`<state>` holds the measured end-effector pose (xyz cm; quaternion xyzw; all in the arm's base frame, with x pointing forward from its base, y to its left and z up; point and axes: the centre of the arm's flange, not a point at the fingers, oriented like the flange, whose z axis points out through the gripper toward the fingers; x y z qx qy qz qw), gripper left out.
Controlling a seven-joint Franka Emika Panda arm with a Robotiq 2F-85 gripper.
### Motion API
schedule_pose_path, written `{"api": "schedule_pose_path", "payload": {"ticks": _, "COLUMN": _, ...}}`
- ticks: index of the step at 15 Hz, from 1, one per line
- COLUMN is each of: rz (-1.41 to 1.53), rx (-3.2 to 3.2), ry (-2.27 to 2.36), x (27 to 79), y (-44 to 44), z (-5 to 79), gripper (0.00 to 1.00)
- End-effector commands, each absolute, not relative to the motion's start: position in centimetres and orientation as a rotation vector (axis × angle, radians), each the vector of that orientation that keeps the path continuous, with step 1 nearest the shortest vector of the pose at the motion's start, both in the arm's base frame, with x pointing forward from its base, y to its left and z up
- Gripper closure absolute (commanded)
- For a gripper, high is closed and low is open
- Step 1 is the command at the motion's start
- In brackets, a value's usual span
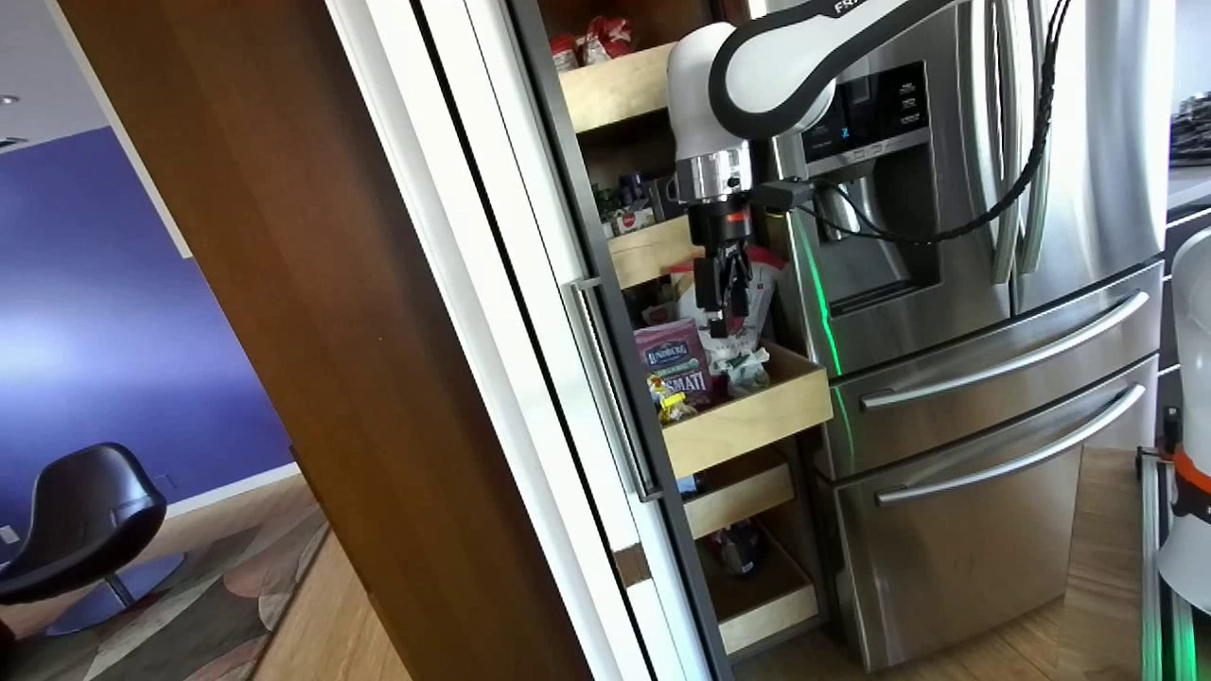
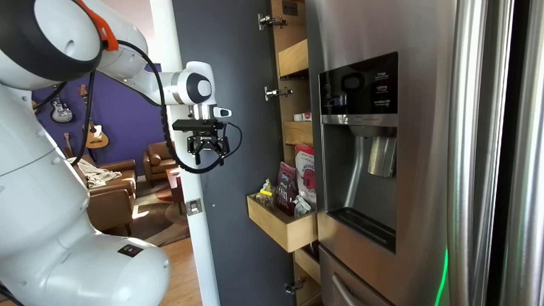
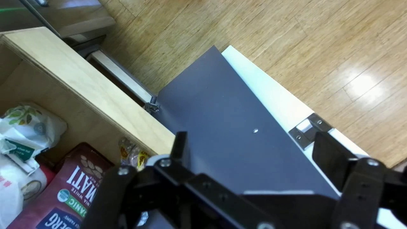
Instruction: Pick up the basmati rice from the pulled out tray and put it at the front of the pulled out tray
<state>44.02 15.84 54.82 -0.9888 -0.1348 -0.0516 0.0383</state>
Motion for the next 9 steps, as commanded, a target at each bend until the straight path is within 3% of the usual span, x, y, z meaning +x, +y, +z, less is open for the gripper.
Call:
{"api": "schedule_pose_path", "payload": {"ticks": 1, "rz": -0.221, "rx": -3.067, "ry": -0.499, "x": 47.4, "y": 15.2, "z": 55.7, "gripper": 0.00}}
{"api": "schedule_pose_path", "payload": {"ticks": 9, "rz": -0.158, "rx": -3.070, "ry": -0.975, "x": 57.8, "y": 11.1, "z": 55.4, "gripper": 0.00}}
